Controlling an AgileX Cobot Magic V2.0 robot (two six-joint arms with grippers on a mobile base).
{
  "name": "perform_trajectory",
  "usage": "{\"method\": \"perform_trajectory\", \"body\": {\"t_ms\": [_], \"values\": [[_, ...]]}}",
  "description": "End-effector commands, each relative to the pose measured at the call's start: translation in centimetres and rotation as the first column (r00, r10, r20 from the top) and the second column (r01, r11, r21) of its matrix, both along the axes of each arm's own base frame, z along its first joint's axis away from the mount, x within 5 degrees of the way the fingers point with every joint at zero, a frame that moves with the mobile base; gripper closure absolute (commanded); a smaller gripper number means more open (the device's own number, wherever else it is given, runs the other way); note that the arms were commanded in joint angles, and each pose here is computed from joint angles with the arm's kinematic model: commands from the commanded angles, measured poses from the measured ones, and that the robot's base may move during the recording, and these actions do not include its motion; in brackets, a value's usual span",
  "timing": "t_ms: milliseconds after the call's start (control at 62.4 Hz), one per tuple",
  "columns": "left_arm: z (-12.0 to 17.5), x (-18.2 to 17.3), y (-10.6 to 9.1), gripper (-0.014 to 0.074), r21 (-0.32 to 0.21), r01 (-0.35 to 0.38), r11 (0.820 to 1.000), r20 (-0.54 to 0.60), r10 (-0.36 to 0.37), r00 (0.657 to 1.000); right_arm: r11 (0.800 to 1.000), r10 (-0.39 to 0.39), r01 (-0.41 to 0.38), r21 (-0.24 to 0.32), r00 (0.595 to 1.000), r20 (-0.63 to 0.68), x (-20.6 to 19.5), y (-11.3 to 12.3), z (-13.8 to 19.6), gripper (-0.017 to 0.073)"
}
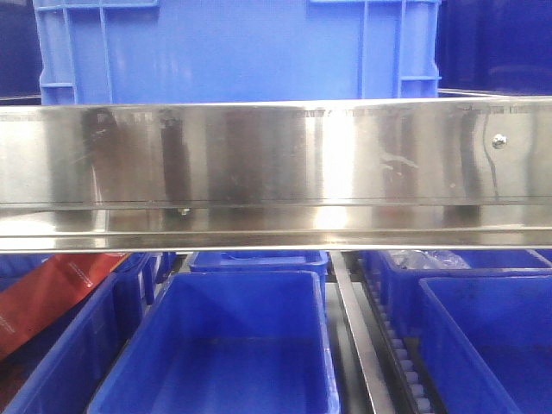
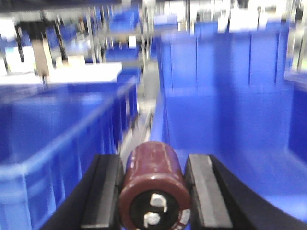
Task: Place cylindrical capacitor in blue bin on shelf
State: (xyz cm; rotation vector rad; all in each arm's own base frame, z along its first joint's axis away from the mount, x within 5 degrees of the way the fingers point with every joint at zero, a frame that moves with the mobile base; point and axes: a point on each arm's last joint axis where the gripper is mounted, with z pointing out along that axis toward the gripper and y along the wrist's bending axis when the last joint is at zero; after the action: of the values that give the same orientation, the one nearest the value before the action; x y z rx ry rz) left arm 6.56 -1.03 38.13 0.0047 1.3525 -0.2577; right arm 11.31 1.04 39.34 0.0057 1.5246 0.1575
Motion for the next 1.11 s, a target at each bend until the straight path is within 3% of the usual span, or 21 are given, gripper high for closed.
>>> {"method": "perform_trajectory", "body": {"t_ms": [0,96,176,289,401,657,834,930,1010,1090], "values": [[1.7,1.0,-0.1,0.0704,0.022,-0.008,1.000,0.016,0.008,1.000,1.000,0.019,-0.018,-0.005,0.994,0.108,0.3,0.3,1.8,0.0722],[3.4,3.4,-0.5,0.0704,0.097,-0.021,0.995,-0.008,0.022,1.000,0.997,0.073,-0.070,-0.033,0.992,0.106,1.7,1.2,3.1,0.0722],[5.1,5.4,-1.2,0.0704,0.110,0.003,0.994,-0.020,-0.001,1.000,0.990,0.136,-0.131,-0.055,0.987,0.085,3.5,2.5,3.8,0.0722],[6.7,9.0,-3.3,0.0704,0.117,0.097,0.988,-0.063,-0.090,0.994,0.969,0.228,-0.222,-0.112,0.972,0.050,6.6,5.1,4.8,0.0722],[7.9,12.1,-6.1,0.0704,0.122,0.190,0.974,-0.088,-0.180,0.980,0.951,0.292,-0.286,-0.118,0.956,0.037,9.9,7.8,4.9,0.0722],[5.9,18.8,-12.6,0.0704,0.138,0.327,0.935,-0.185,-0.300,0.936,0.935,0.342,-0.334,-0.116,0.938,0.055,15.9,12.1,3.2,0.0722],[4.1,20.9,-14.9,0.0699,0.135,0.358,0.924,-0.166,-0.335,0.927,0.924,0.362,-0.362,-0.123,0.932,-0.017,18.1,14.0,0.9,0.0722],[3.3,21.4,-15.2,0.0609,0.141,0.361,0.922,-0.199,-0.331,0.922,0.915,0.380,-0.383,-0.126,0.924,-0.048,18.5,14.9,0.0,0.0684],[3.1,21.5,-15.2,0.0441,0.144,0.363,0.921,-0.220,-0.328,0.919,0.911,0.388,-0.391,-0.127,0.920,-0.053,18.6,15.3,-0.2,0.0583],[3.1,21.5,-15.2,0.0258,0.144,0.363,0.921,-0.219,-0.328,0.919,0.911,0.388,-0.391,-0.127,0.920,-0.053,18.7,15.4,-0.3,0.0428]]}}
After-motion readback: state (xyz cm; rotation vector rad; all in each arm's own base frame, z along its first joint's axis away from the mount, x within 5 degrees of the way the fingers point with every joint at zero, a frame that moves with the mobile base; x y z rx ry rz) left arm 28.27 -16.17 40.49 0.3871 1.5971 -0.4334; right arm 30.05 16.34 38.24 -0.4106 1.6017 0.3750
